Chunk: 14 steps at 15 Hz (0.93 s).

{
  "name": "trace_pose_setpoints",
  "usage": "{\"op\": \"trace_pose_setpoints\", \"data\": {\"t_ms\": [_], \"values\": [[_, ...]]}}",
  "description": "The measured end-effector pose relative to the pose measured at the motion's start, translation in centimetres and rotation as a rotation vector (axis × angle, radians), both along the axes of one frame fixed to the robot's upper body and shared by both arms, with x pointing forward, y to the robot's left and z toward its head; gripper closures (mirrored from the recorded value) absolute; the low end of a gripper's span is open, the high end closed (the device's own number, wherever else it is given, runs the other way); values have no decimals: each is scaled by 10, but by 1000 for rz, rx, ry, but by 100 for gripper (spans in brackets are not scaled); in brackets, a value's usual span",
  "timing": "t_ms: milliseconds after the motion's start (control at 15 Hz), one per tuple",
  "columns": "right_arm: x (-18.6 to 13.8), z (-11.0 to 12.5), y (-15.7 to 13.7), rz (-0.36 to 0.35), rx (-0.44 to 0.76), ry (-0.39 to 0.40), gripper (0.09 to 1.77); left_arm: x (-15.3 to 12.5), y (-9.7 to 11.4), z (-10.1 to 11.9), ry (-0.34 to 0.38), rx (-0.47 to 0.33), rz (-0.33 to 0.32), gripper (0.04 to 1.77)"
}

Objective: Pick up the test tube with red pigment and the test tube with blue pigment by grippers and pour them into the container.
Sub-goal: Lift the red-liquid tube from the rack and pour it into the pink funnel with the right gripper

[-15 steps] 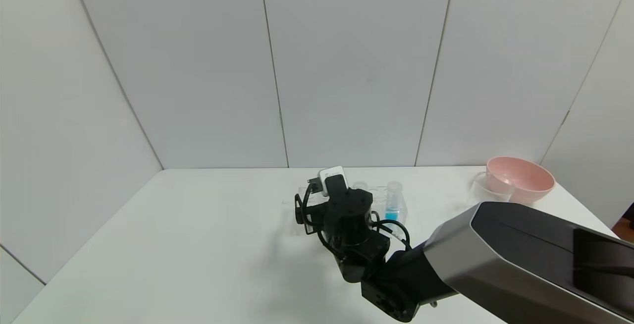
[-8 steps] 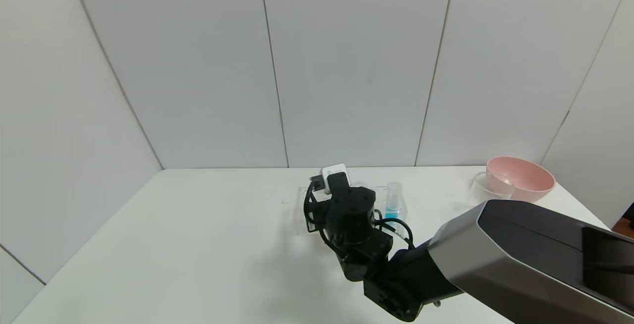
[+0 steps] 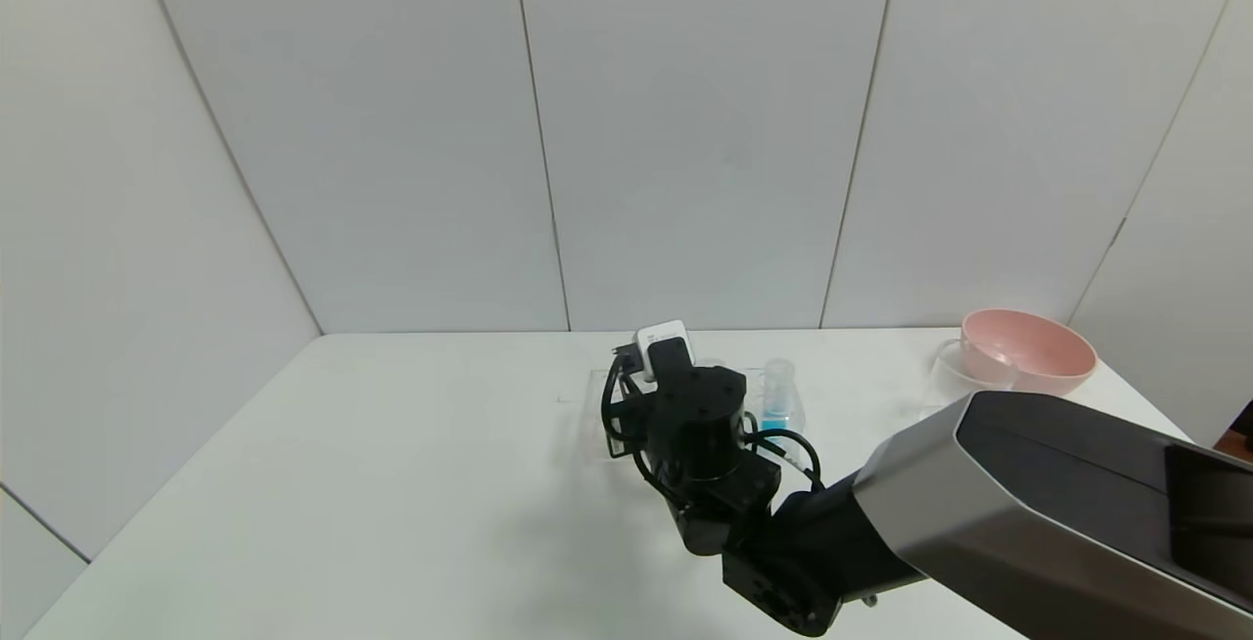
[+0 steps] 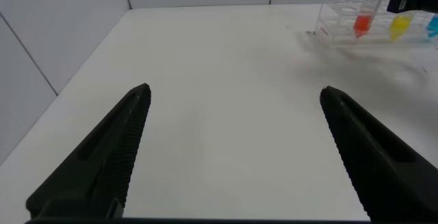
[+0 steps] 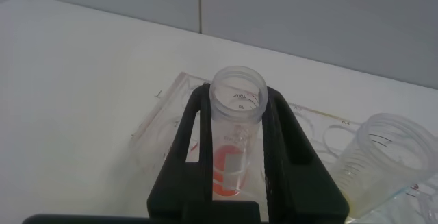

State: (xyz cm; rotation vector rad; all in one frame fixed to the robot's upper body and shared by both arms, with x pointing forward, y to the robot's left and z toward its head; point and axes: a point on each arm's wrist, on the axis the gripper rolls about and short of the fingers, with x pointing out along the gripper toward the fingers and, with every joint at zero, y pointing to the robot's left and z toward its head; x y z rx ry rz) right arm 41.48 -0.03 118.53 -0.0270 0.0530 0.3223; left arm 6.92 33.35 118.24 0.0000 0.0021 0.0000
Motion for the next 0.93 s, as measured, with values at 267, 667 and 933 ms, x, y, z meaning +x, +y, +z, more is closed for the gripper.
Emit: {"op": "trace_pose_setpoints", "data": {"t_ms": [267,667,933], "values": [[-3,22,-4,2,8,-38,137,0,0,0,0,0,0,5],[-21,84,-12,22,39,-150,137,0,0,0,0,0,0,5],[-28,95,-19,25,47,-161,137,0,0,0,0,0,0,5]]}}
